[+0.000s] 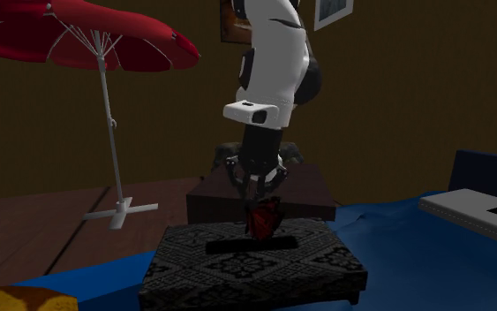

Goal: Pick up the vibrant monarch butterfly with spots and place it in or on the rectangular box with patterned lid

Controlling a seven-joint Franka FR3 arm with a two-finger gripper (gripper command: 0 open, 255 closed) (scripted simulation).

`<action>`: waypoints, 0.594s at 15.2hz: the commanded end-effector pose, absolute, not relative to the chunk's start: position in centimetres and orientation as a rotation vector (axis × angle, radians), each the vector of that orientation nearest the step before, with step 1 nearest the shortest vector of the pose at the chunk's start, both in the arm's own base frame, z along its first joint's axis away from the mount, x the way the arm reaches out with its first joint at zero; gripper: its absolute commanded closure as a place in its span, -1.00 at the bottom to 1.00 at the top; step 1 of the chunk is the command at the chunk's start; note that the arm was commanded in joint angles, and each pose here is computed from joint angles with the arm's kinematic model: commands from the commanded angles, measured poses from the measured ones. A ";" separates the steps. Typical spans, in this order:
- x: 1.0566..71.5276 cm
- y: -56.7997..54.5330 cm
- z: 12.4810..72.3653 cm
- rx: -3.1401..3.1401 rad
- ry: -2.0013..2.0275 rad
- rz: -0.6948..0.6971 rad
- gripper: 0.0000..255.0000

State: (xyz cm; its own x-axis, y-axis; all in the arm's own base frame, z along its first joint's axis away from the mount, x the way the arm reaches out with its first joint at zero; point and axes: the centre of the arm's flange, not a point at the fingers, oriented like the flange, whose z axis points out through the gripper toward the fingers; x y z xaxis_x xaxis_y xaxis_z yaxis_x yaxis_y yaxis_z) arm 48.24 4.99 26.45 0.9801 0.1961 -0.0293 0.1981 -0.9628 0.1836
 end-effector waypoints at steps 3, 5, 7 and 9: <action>47.5 5.7 28.6 2.940 0.302 -0.072 -1.00; 47.5 5.7 28.6 2.940 0.302 -0.072 -1.00; 47.5 5.7 28.6 2.940 0.302 -0.072 -1.00; 47.5 5.7 28.6 2.940 0.302 -0.072 -1.00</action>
